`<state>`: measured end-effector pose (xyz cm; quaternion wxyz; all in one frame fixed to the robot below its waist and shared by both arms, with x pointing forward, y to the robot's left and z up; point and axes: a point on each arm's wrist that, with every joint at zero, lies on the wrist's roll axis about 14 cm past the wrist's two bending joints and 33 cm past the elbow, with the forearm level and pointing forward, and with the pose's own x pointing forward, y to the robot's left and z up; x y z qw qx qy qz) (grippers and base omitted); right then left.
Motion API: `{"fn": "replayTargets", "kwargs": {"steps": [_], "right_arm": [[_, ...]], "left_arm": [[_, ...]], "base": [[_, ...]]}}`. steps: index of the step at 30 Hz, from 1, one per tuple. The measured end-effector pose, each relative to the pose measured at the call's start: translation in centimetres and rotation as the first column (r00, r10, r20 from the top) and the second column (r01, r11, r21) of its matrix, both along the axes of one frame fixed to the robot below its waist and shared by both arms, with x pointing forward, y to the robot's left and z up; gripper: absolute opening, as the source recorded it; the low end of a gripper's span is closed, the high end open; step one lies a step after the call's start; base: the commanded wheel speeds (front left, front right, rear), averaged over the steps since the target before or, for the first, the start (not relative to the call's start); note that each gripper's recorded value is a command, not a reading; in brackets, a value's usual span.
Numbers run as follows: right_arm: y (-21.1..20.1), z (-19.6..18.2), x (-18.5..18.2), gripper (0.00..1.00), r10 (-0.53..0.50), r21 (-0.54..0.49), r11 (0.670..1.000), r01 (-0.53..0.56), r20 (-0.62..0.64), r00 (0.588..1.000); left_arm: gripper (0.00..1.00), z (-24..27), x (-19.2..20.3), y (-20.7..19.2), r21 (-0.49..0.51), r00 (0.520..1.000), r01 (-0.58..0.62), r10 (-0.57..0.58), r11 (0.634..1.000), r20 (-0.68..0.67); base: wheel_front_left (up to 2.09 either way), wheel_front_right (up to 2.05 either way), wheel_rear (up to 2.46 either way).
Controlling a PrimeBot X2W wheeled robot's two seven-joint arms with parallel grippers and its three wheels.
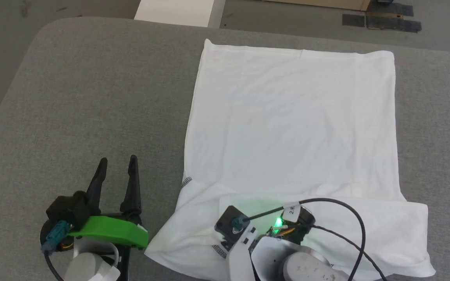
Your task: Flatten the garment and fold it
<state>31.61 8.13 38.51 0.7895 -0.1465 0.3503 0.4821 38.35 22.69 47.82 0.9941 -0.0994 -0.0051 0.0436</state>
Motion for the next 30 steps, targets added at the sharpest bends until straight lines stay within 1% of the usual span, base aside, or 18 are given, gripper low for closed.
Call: {"fn": "replayTargets", "kwargs": {"steps": [1,2,3,4,6,8,11,13,14,15,17,18,20,22,24,26,27,30], "right_arm": [[-0.1,-0.4,-0.2,0.0,0.0,-0.008,1.0,-0.001,-0.016,1.0],[-0.3,-0.7,-0.2,0.07,-0.004,-0.013,1.0,0.004,-0.028,1.0],[-0.3,-0.8,-0.2,0.33,-0.013,-0.009,1.0,0.012,-0.037,0.999],[-0.4,-0.6,0.0,1.0,-0.026,0.004,1.0,0.026,-0.044,0.999],[-0.4,0.3,1.0,1.0,-0.073,0.06,0.995,0.075,-0.043,0.996],[-0.4,2.2,2.4,1.0,-0.124,0.149,0.981,0.125,-0.012,0.992],[-0.7,6.8,5.2,1.0,-0.231,0.334,0.922,0.197,0.066,0.971],[-1.7,10.4,7.2,1.0,-0.322,0.458,0.859,0.227,0.14,0.936],[-2.7,11.9,8.1,1.0,-0.376,0.509,0.824,0.249,0.163,0.912],[-3.7,12.9,8.7,1.0,-0.416,0.538,0.8,0.265,0.179,0.892],[-6.8,14.6,10.1,1.0,-0.523,0.592,0.742,0.314,0.217,0.824],[-8.1,15.1,10.5,1.0,-0.562,0.607,0.721,0.334,0.231,0.795],[-11.5,16.3,11.4,1.0,-0.652,0.638,0.671,0.378,0.265,0.711],[-14.7,17.0,11.9,1.0,-0.719,0.655,0.63,0.417,0.289,0.632],[-17.9,16.8,12.2,1.0,-0.772,0.652,0.598,0.467,0.312,0.553],[-20.1,16.3,12.6,1.0,-0.802,0.643,0.576,0.505,0.325,0.501],[-21.0,15.9,12.8,1.0,-0.813,0.635,0.567,0.524,0.329,0.481],[-22.9,14.5,13.2,1.0,-0.836,0.616,0.543,0.571,0.328,0.441]], "left_arm": [[1.0,-0.1,0.0,0.1,0.0,1.0,-0.002,0.002,1.0,-0.002],[1.0,-0.2,0.0,0.1,0.0,1.0,-0.005,0.005,1.0,-0.005],[1.0,-0.2,0.0,0.2,0.0,1.0,-0.006,0.006,1.0,-0.006],[1.0,-0.2,0.0,0.2,0.0,1.0,-0.005,0.005,1.0,-0.007],[1.0,-0.3,0.2,-0.1,-0.003,1.0,0.002,-0.002,1.0,-0.009],[1.0,-0.3,0.3,-0.4,-0.004,1.0,0.01,-0.01,1.0,-0.006],[1.0,-0.2,0.7,-0.9,0.004,0.999,0.034,-0.034,0.999,-0.002],[1.0,-0.1,1.0,-1.2,0.016,0.999,0.053,-0.053,0.998,0.0],[1.0,0.0,1.2,-1.4,0.021,0.998,0.064,-0.064,0.998,0.001],[1.0,0.0,1.4,-1.6,0.026,0.997,0.073,-0.073,0.997,0.002],[1.0,0.1,1.9,-2.1,0.035,0.995,0.097,-0.097,0.995,0.006],[1.0,0.2,2.1,-2.3,0.038,0.994,0.107,-0.107,0.994,0.009],[1.0,0.6,3.0,-2.9,0.05,0.99,0.135,-0.137,0.99,0.022],[1.0,1.2,4.1,-3.7,0.067,0.984,0.17,-0.173,0.983,0.038],[1.0,1.9,5.7,-4.8,0.094,0.972,0.225,-0.23,0.97,0.042],[1.0,2.4,7.4,-5.7,0.124,0.959,0.276,-0.282,0.953,0.033],[1.0,2.7,8.5,-6.0,0.14,0.952,0.3,-0.306,0.944,0.023],[1.0,3.4,11.8,-6.4,0.186,0.933,0.355,-0.36,0.916,-0.011]], "base": [[0.0,0.0,0.0],[0.0,0.0,0.0],[0.0,0.0,0.0],[0.0,0.0,0.0],[0.0,0.0,0.0],[0.0,0.0,0.0],[0.0,0.0,0.0],[0.0,0.0,0.0],[0.0,0.0,0.0],[0.0,0.0,0.0],[0.0,0.0,0.0],[0.0,0.0,0.0],[0.0,0.0,0.0],[0.0,0.0,0.0],[0.0,0.0,0.0],[0.0,0.0,0.0],[0.0,0.0,0.0],[0.0,0.0,0.0]]}}
